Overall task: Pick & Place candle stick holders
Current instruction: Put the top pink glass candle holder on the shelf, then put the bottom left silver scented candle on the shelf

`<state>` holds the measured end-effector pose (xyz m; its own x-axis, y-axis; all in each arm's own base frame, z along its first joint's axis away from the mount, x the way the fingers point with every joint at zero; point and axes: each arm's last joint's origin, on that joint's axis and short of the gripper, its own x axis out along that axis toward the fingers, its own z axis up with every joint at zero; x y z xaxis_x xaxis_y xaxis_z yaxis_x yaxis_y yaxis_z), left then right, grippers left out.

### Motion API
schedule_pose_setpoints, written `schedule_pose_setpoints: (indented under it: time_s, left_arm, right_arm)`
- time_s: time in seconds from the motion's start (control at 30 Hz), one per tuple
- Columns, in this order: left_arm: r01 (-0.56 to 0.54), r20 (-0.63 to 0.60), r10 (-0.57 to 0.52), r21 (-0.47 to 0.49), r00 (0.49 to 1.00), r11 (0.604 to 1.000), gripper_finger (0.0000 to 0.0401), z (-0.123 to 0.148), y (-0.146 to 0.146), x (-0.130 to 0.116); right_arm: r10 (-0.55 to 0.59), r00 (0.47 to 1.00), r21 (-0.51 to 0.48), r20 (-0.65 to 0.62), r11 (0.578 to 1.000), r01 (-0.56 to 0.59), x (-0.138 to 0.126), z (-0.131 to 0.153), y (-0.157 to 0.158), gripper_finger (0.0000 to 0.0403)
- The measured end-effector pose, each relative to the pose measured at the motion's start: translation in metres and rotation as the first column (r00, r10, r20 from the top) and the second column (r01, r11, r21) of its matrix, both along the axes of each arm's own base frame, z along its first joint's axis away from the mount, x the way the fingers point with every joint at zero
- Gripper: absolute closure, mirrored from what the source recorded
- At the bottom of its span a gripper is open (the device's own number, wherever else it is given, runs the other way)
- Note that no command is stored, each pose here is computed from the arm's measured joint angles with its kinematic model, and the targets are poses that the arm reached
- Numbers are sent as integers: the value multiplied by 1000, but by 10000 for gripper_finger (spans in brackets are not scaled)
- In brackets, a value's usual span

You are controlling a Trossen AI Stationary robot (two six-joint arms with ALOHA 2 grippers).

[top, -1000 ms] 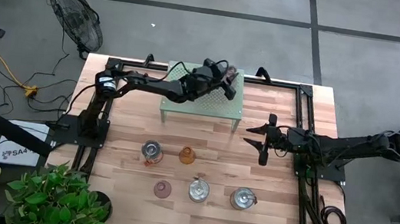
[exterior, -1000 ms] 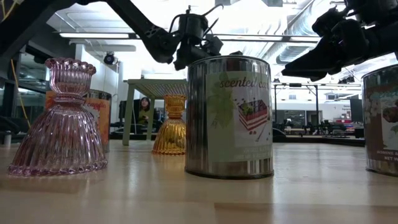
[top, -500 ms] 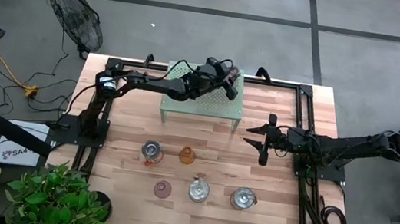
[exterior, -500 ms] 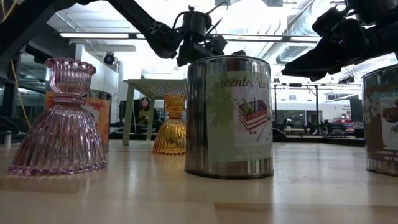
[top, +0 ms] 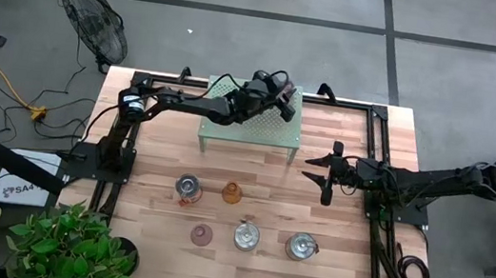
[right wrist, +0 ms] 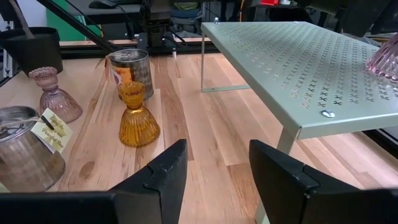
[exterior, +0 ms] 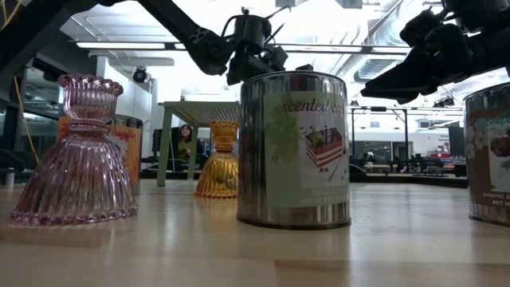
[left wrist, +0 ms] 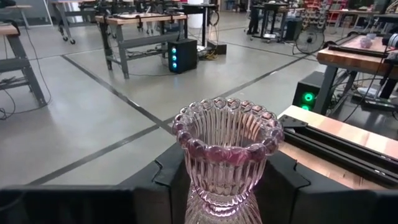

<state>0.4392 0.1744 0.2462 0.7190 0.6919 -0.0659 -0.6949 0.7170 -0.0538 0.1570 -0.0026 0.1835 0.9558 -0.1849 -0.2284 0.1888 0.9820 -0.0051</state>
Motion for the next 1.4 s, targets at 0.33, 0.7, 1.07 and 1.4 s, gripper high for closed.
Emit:
schedule_pose_setpoints:
  time_s: [0.33,0.7,1.07,1.4]
  left_arm:
    - [1,-20,-1,-3,1000,1000,258,-1,0,0]
    - [16,-10,-16,27,1000,999,182,1,0,0]
    - [35,-84,-28,85,996,996,63,13,-13,-1]
    - [24,-260,-8,60,966,998,59,43,-48,-19]
  right_arm:
    - [-1,1000,4,-3,1000,1,0,0,0,235]
    - [2,1000,12,-3,1000,-2,0,-1,0,235]
    - [6,999,28,-44,1000,-4,-1,-4,0,235]
    - [3,998,35,-62,999,-1,-2,-6,0,235]
